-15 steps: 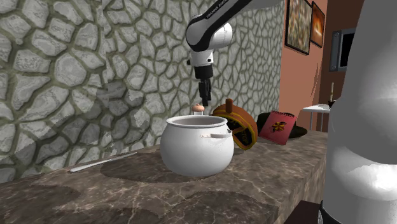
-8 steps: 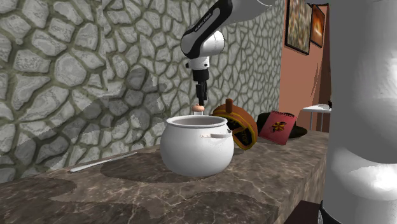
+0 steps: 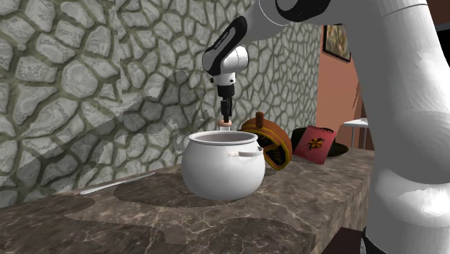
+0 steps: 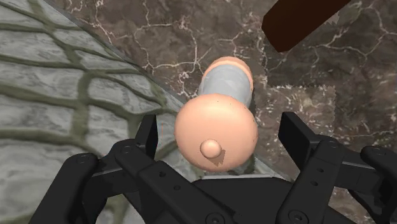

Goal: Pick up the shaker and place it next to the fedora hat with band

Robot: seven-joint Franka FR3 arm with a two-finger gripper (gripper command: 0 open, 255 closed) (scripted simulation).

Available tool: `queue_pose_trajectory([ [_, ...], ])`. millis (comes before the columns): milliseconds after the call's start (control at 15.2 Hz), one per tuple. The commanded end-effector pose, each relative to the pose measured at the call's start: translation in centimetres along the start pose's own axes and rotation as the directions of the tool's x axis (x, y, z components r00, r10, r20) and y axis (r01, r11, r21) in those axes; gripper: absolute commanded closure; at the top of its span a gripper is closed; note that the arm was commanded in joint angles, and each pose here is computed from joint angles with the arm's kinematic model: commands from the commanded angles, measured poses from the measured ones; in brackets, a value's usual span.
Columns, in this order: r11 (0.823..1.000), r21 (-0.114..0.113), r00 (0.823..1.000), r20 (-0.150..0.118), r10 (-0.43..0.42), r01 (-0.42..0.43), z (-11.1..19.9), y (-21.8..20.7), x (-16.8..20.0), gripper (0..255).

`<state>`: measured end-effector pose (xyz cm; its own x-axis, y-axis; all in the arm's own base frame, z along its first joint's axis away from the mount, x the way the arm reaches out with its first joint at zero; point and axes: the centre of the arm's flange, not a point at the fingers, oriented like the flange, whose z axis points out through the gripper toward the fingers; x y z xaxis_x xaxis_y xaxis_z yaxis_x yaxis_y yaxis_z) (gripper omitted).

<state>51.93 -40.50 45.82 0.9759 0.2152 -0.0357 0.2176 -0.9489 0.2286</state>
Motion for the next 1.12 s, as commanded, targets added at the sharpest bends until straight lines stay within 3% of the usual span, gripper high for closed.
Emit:
queue_pose_trajectory([
  [0, 1.0, 0.0, 1.0, -0.001, 0.0, 0.0, 1.0, 0.0, 0.0, 0],
  [198, 1.0, 0.0, 1.0, -0.001, 0.0, 0.0, 2.4, 0.0, 0.0, 0],
  [726, 1.0, 0.0, 1.0, -0.001, 0.0, 0.0, 2.4, 0.0, 0.0, 0],
  [792, 1.0, 0.0, 1.0, -0.001, 0.0, 0.0, 2.4, 0.0, 0.0, 255],
  [1056, 1.0, 0.0, 1.0, -0.001, 0.0, 0.0, 2.4, 0.0, 0.0, 255],
])
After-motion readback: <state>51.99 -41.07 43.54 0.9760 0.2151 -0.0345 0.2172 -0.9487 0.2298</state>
